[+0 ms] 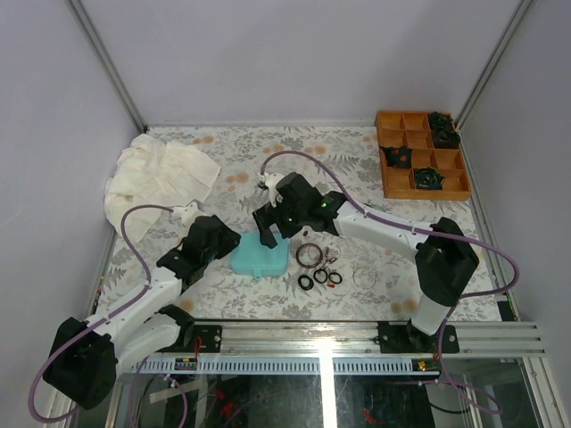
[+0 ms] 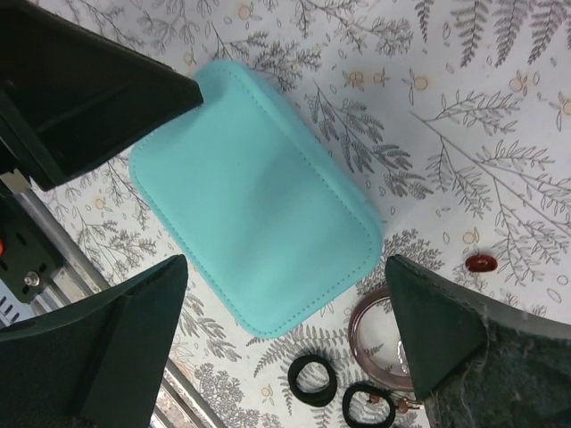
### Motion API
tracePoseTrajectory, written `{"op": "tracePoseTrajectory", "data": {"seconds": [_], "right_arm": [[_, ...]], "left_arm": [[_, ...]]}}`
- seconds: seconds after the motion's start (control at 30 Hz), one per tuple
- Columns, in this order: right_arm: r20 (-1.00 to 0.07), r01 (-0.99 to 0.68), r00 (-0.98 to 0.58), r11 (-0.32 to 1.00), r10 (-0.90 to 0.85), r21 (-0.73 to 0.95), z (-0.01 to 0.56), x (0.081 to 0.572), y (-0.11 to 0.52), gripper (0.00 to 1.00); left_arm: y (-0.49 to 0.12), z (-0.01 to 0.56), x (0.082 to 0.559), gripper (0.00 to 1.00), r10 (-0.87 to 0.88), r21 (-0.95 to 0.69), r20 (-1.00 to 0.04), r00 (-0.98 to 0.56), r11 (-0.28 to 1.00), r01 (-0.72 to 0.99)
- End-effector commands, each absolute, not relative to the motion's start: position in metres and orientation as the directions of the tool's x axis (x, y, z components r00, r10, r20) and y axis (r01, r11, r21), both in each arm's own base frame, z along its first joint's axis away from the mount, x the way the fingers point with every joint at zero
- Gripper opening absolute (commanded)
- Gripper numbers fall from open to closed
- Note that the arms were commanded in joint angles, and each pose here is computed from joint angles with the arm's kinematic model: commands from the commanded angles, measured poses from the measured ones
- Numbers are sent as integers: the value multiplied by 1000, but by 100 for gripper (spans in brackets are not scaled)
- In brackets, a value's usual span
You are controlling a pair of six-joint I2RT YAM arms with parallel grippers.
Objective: Organize the mixed jewelry
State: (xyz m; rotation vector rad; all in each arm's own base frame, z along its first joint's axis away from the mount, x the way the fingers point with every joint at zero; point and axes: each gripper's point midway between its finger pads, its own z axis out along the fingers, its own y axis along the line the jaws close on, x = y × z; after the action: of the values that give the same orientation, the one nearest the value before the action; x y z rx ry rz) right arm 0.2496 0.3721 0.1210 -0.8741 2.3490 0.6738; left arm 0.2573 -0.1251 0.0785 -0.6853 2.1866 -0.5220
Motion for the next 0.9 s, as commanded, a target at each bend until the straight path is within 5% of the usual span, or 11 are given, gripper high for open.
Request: {"op": "tracePoseTrajectory", "data": {"seconds": [0.0, 0.13, 0.33, 0.7, 0.87], "right_arm": [[-691, -734, -604, 615, -398, 287, 146, 270, 387, 98], [-662, -742, -615, 599, -428, 302, 129, 279, 394, 89], [-624, -751, -634, 558, -457, 354, 102, 265, 398, 89], [-554, -728, -667, 593, -498, 344, 57, 237, 382, 76], [-536, -683, -696, 669, -478, 291, 49, 234, 369, 58]], "left_arm": [[-133, 104, 278, 34, -625, -605, -586, -516, 761, -234], [-135, 104, 285, 34, -620, -605, -586, -522, 763, -226], [-135, 110, 287, 33, -623, -611, -582, -523, 759, -224], [-133, 125, 220, 22, -656, -691, -468, -592, 690, -218], [-138, 108, 195, 16, -660, -709, -401, -635, 663, -242]]}}
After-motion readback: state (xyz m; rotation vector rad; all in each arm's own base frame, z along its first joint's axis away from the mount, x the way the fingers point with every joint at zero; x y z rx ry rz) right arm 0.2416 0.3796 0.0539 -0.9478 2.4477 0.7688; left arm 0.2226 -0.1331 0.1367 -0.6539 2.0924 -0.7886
